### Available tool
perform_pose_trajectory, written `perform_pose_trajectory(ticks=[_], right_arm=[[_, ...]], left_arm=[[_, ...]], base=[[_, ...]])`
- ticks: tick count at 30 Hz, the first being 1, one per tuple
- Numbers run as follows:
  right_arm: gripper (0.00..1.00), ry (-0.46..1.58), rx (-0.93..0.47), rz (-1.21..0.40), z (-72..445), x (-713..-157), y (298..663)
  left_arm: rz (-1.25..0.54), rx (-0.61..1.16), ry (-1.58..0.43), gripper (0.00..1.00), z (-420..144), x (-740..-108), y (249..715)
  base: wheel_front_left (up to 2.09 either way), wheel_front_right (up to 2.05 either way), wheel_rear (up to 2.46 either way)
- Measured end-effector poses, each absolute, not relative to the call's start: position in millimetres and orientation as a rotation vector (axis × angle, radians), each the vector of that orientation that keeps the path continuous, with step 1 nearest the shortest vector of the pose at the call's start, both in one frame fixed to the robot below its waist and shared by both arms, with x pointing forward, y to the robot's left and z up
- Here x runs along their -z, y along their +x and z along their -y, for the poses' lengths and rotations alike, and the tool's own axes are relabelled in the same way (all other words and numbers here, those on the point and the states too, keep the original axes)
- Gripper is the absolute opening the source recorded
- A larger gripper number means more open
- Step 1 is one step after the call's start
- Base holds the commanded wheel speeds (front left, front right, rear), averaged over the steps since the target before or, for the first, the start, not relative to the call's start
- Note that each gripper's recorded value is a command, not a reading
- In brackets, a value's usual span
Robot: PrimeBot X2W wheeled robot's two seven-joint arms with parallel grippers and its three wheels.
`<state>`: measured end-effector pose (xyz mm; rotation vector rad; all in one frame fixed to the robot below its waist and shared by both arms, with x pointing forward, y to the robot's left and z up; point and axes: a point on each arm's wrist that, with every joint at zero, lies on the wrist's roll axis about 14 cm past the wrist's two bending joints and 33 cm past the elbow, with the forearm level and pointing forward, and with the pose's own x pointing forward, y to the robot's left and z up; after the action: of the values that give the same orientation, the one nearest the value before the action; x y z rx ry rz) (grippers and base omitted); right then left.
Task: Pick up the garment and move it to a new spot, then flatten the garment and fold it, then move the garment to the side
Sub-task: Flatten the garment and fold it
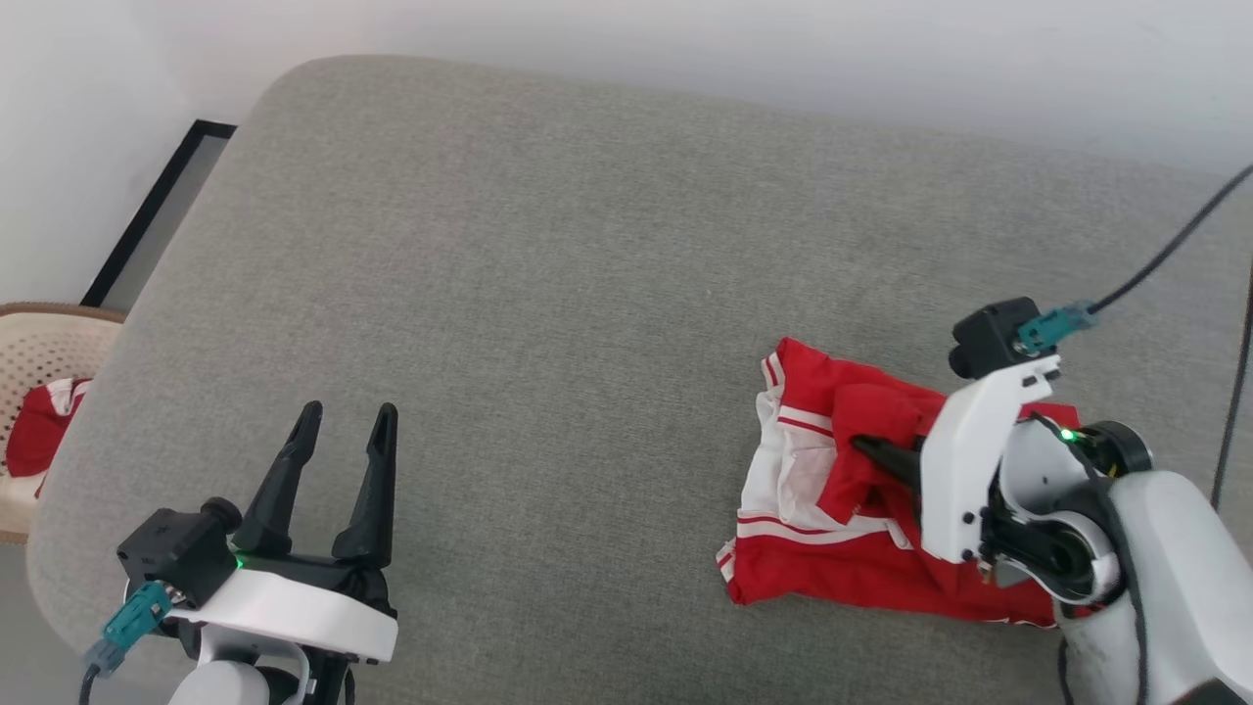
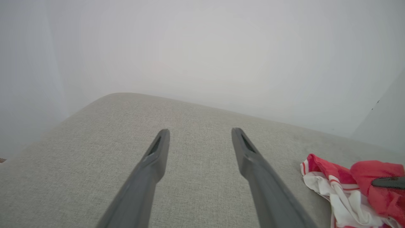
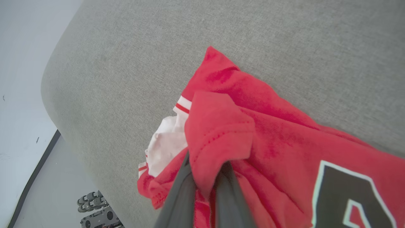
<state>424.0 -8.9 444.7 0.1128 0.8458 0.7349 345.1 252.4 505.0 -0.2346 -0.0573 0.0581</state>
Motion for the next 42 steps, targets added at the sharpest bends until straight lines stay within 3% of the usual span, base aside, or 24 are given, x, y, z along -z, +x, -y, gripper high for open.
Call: perform_pose_trajectory(ticks=[1, 2, 3, 4, 14, 26, 42], right_arm=[[0.00, 0.113, -0.741, -0.846, 4.8, -443.4, 425.1], [0.19, 0.113, -0.743, -0.848, 2.4, -441.7, 426.2], [0.47, 0.112, -0.745, -0.845, 0.4, -440.9, 427.2], [1.00, 0.111, -0.745, -0.846, -0.6, -441.0, 428.4], [1.00, 0.219, -0.740, -0.720, 6.7, -479.5, 440.5], [1.00, 0.276, -0.494, -0.388, 106.2, -538.3, 457.0], [1.00, 0.255, -0.180, -0.042, 213.4, -545.8, 411.3]], left_arm=[[0.058, -0.062, -0.234, 1.00, -253.7, -505.3, 344.3], [0.059, -0.066, -0.233, 1.00, -254.7, -505.4, 343.5], [0.060, -0.069, -0.235, 1.00, -255.6, -505.7, 342.8], [0.062, -0.072, -0.240, 1.00, -256.2, -506.4, 342.5], [0.076, -0.066, -0.249, 1.00, -256.9, -509.8, 344.6], [0.084, 0.010, -0.250, 1.00, -238.5, -512.8, 362.7], [0.096, 0.062, -0.222, 1.00, -226.5, -517.8, 366.6]], base=[[0.00, 0.00, 0.00], [0.00, 0.00, 0.00], [0.00, 0.00, 0.00], [0.00, 0.00, 0.00], [0.00, 0.00, 0.00], [0.00, 0.00, 0.00], [0.00, 0.00, 0.00]])
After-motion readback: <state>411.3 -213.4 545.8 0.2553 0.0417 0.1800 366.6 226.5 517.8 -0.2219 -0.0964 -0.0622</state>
